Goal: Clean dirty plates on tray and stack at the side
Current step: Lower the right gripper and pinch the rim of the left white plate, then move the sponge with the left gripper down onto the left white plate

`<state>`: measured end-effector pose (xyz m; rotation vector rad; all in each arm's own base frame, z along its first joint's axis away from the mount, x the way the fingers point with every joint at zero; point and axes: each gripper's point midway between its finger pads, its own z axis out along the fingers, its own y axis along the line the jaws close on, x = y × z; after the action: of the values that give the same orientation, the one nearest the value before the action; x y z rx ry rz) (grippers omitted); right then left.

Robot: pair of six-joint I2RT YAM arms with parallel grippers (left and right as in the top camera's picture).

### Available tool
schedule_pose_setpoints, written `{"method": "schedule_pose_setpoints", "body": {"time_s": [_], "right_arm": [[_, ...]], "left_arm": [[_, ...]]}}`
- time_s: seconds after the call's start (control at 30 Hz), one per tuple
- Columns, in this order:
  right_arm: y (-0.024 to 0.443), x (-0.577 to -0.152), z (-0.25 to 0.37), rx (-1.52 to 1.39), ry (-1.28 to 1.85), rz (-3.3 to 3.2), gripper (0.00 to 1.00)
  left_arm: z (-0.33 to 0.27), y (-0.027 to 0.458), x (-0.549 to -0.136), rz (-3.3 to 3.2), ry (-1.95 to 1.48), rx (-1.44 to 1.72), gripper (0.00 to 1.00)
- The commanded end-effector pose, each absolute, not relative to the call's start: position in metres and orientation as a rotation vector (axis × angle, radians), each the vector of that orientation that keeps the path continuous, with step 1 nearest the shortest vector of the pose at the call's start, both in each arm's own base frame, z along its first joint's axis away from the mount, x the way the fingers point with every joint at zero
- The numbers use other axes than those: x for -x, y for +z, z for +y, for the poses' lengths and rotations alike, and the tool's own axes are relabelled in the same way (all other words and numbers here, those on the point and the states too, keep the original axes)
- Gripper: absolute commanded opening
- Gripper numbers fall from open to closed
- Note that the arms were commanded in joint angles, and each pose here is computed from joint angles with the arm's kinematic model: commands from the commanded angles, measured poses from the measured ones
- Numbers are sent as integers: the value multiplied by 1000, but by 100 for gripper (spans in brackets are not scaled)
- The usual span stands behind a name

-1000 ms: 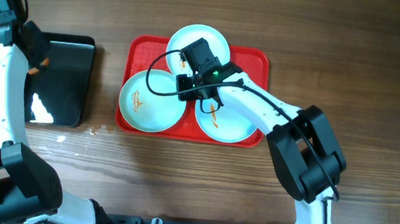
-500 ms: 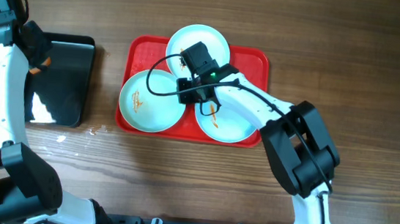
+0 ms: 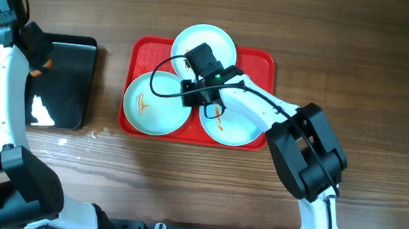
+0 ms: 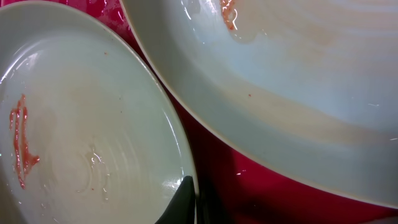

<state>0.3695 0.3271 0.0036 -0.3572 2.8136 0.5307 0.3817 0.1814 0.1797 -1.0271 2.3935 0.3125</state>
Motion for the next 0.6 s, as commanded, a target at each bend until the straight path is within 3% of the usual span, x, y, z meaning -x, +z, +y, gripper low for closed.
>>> {"method": "schedule_pose_setpoints", "body": {"time_s": [0.0,0.17,0.43,0.47,0.57], "right_arm": [[-20,-361,322,349,496,2876,5],[-20,-361,323,349,503,2876,4],[-16,-358,329,335,570,2885,4],[-16,-358,330,336,577,2883,4],[-15,-358,331,336,591,2883,4]], "left_arm": [[175,180,-384,2410,259,1003,4],[115,171,-392,2521,-201,920,4],[88,127,-366,2654,-341,956,4],[49,137,-375,2650,-648,769,4],[25,142,-377,2662,-735,665,4]]}}
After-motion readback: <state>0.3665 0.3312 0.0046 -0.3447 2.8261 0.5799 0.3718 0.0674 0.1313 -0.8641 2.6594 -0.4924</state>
